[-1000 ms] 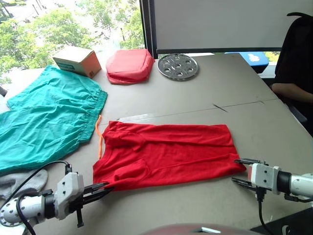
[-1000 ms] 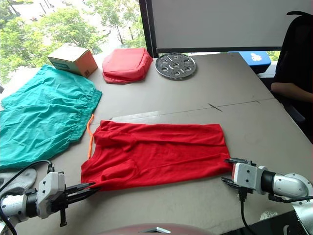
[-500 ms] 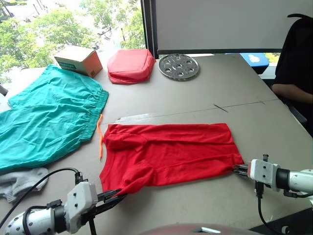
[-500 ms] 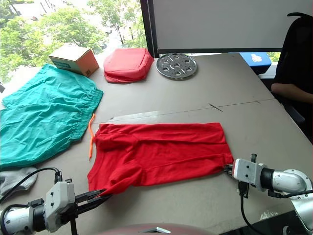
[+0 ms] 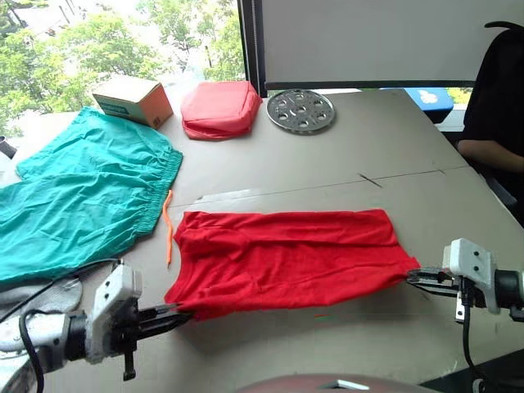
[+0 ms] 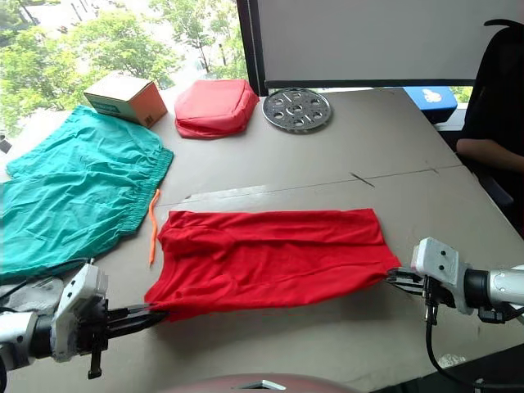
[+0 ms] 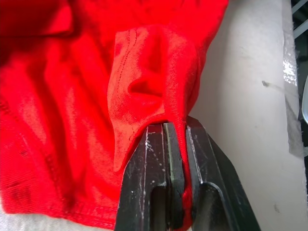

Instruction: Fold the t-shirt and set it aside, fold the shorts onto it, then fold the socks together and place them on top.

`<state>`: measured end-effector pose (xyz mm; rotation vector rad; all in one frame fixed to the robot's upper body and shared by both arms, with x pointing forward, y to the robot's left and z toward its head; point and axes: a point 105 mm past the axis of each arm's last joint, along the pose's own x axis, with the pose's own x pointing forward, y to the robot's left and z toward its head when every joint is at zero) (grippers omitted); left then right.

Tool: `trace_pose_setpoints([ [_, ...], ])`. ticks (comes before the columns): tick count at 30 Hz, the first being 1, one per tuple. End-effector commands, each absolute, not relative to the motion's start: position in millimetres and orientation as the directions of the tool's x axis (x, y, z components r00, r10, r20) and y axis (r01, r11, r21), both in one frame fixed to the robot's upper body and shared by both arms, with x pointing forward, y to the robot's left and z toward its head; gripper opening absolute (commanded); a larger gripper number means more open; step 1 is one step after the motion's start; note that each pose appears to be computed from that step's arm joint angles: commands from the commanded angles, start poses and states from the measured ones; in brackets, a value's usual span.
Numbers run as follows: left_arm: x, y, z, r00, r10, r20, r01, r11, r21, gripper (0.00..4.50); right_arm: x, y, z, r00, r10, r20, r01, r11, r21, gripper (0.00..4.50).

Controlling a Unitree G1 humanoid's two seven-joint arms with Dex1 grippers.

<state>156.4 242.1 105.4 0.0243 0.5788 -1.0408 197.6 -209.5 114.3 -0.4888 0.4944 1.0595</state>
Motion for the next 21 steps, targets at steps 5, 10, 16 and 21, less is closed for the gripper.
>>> trace_pose_setpoints([
  [5, 170.8, 237.2, 142.4, 0.300, -0.901, -0.313, 0.768, 0.422, -0.482, 0.00, 204.0, -201.1, 141.7, 0.386, 0.760, -0.523, -0.896, 0.443, -0.018, 0.03],
  [10, 186.8, 239.3, 157.4, 0.340, -0.908, -0.246, 0.712, 0.419, -0.563, 0.00, 225.2, -195.9, 146.9, 0.434, 0.746, -0.506, -0.851, 0.524, 0.042, 0.03],
  [16, 213.1, 238.0, 162.6, 0.363, -0.890, -0.275, 0.675, 0.455, -0.581, 0.00, 251.8, -194.5, 150.9, 0.485, 0.696, -0.530, -0.793, 0.605, 0.069, 0.03],
  [21, 218.6, 231.5, 161.9, 0.320, -0.901, -0.291, 0.714, 0.432, -0.551, 0.00, 249.9, -192.1, 150.3, 0.463, 0.692, -0.554, -0.803, 0.592, 0.068, 0.03],
])
